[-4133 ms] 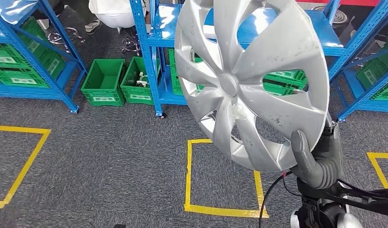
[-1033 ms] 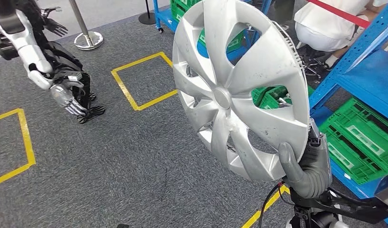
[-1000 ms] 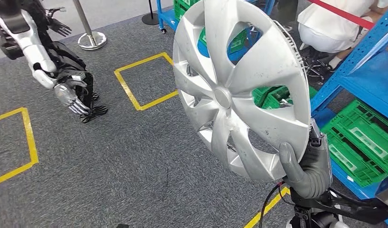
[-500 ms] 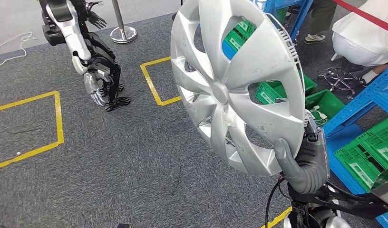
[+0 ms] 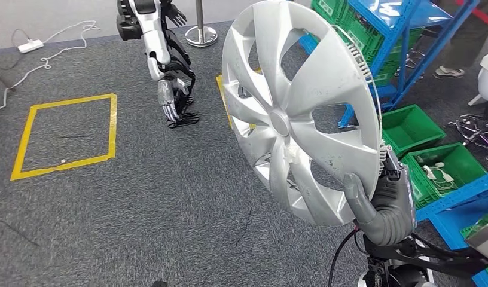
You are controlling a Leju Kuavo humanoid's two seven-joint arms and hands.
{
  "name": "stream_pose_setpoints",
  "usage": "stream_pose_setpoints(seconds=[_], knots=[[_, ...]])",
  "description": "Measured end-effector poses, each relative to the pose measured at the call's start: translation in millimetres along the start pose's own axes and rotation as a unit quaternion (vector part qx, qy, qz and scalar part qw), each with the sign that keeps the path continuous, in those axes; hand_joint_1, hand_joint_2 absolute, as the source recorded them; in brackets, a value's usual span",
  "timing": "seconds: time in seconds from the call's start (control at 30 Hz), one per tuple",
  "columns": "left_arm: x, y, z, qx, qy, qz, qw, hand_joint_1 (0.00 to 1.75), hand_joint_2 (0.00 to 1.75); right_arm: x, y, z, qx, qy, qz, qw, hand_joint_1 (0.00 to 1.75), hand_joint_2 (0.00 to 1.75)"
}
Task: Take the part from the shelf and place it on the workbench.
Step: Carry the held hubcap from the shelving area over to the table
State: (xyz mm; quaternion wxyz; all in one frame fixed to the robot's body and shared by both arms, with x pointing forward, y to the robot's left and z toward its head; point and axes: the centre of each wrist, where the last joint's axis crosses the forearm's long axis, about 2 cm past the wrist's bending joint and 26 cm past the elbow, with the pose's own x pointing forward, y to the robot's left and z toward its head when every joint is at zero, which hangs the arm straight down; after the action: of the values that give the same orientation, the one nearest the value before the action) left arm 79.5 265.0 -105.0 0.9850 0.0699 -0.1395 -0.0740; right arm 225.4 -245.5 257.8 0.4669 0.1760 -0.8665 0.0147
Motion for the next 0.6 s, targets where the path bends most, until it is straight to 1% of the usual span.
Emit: stream_pose_setpoints(seconds=[0.17, 0.27, 0.47, 0.6], knots=[[-1, -2, 0, 0.004, -0.014, 0.009, 1.0, 0.0, 1.75, 8, -1, -19, 0.01, -0.023, -0.006, 1.0, 1.75, 1.75], [0, -3, 1, 0.003, -0.019, 0.012, 1.0, 0.0, 1.75, 12, -2, -24, 0.013, -0.032, -0.008, 0.999, 1.75, 1.75], [0, -7, 1, -0.001, -0.001, 0.019, 1.0, 0.0, 1.75, 14, -1, -32, 0.019, -0.039, -0.012, 0.999, 1.75, 1.75], [1, -10, 2, -0.004, 0.001, 0.02, 1.0, 0.0, 1.75, 15, -1, -36, 0.024, -0.044, -0.012, 0.999, 1.75, 1.75]])
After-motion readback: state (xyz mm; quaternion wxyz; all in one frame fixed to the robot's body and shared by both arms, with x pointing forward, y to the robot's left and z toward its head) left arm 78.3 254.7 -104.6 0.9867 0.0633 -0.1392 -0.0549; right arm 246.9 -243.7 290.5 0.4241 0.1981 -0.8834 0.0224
